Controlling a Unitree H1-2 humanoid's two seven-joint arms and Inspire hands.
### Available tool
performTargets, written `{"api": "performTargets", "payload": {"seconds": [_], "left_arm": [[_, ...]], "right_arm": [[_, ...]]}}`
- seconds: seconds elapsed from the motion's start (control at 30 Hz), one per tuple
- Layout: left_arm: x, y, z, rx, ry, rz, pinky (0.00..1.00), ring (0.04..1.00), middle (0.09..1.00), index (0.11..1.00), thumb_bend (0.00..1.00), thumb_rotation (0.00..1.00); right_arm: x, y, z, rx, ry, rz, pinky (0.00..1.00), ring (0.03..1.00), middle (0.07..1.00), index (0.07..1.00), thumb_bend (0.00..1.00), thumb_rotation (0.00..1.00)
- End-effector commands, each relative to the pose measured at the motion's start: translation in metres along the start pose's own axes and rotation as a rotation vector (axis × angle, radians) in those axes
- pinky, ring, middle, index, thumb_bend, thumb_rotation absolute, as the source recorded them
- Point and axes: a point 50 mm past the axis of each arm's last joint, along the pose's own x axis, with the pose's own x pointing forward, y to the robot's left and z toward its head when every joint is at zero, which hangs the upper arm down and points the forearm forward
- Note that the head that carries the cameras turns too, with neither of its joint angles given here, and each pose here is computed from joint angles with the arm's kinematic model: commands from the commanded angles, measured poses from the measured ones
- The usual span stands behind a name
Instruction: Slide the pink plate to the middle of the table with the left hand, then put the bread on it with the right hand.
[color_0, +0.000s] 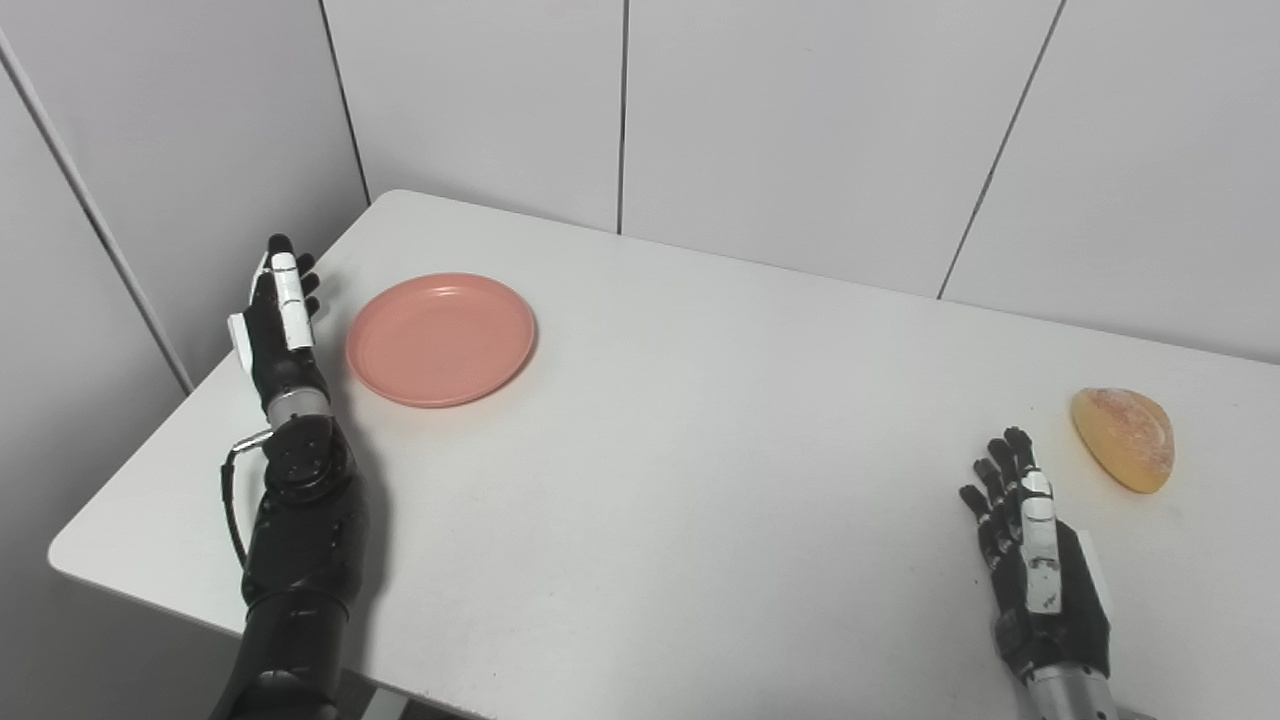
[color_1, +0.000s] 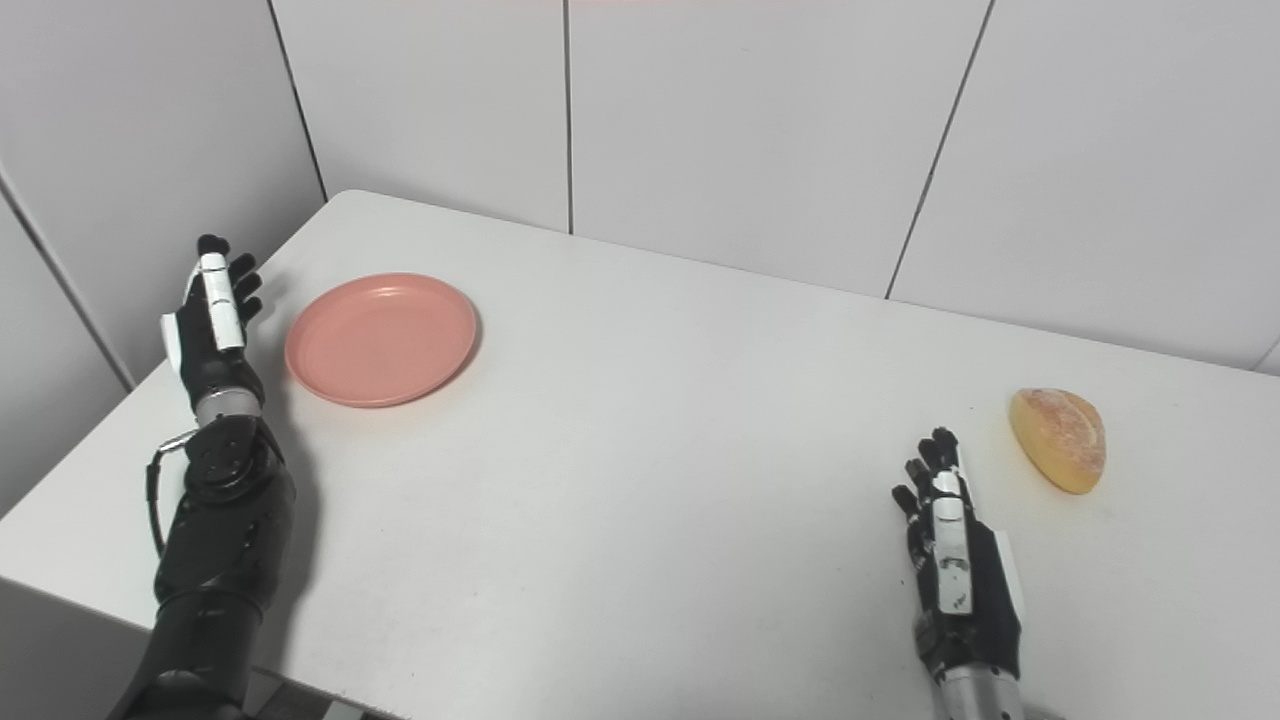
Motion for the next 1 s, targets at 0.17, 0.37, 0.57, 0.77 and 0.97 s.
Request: {"api": "performTargets", "payload": {"seconds": [0.17,0.37,0.57,0.77,0.97], "left_arm": [[0.012,-0.017,0.012,-0.036,-0.006,-0.117,0.86,0.855,0.835,0.825,0.72,1.00],[0.011,-0.024,0.006,-0.065,0.042,-0.155,0.86,0.856,0.839,0.832,0.74,1.00],[0.007,-0.035,0.005,-0.079,0.062,-0.198,0.87,0.861,0.844,0.838,0.74,1.00],[0.002,-0.045,0.005,-0.082,0.075,-0.246,0.86,0.864,0.848,0.841,0.74,1.00],[-0.002,-0.053,0.006,-0.089,0.094,-0.288,0.86,0.859,0.846,0.842,0.74,1.00]], "right_arm": [[0.006,-0.005,0.014,-0.004,-0.068,-0.007,1.00,1.000,1.000,1.000,0.75,0.95],[0.006,-0.005,0.015,-0.007,-0.072,-0.017,1.00,1.000,1.000,1.000,0.75,0.93],[0.006,-0.005,0.016,-0.016,-0.071,-0.018,1.00,1.000,1.000,1.000,0.76,0.94],[0.005,-0.004,0.017,-0.015,-0.068,-0.020,1.00,1.000,1.000,1.000,0.75,0.94],[0.007,-0.003,0.017,-0.023,-0.073,-0.027,1.00,1.000,1.000,1.000,0.75,0.94]]}}
